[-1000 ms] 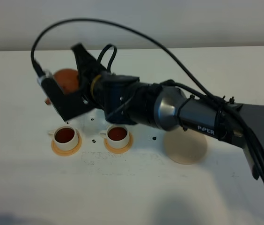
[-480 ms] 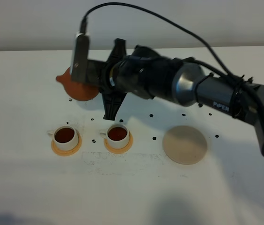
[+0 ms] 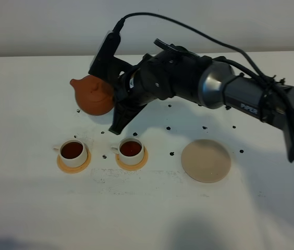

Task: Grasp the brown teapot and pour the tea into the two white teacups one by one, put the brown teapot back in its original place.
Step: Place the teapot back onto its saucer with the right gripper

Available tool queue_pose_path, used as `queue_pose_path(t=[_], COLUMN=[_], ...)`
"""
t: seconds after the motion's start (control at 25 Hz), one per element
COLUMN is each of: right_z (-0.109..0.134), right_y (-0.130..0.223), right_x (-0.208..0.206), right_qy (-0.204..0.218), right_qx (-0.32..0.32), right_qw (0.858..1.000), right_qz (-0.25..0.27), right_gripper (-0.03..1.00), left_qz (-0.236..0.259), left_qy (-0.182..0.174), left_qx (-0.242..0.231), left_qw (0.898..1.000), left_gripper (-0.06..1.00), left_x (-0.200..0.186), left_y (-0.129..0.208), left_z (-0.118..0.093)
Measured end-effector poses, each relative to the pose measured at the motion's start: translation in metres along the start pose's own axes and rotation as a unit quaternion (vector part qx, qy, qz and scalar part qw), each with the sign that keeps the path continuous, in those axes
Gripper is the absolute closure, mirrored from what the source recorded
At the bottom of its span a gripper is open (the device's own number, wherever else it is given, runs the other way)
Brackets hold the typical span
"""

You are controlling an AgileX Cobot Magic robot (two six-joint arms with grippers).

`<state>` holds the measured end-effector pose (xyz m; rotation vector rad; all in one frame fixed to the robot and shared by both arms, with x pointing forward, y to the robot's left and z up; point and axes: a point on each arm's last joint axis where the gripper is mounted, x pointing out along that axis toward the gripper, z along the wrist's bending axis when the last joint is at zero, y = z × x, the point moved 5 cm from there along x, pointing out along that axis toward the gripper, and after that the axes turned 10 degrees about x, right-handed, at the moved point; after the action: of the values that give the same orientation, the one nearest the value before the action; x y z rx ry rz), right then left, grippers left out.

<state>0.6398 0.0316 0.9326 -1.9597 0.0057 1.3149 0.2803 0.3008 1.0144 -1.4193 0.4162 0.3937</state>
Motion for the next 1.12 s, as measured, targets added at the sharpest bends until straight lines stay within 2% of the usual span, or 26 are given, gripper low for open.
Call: queue_pose_path(t=[0.68,1.12], right_z=[0.009,0.005], right_y=[0.023,0.015], right_x=[0.054,0.047], right_qy=[-0.028,-0.026], right_qx=[0.006,-0.001], right_qw=[0.997,0.997], right_qz=[0.065,0.073], right_gripper=[0.84,0.84], left_qz=[0.0,0.0], left_qy=[0.0,0.0], left_qx=[0.0,0.0], left_qw=[1.0,1.0], left_gripper=[0.41,0.41], left_x=[0.0,0.0], left_y=[0.0,0.0], left_z=[0.0,0.0])
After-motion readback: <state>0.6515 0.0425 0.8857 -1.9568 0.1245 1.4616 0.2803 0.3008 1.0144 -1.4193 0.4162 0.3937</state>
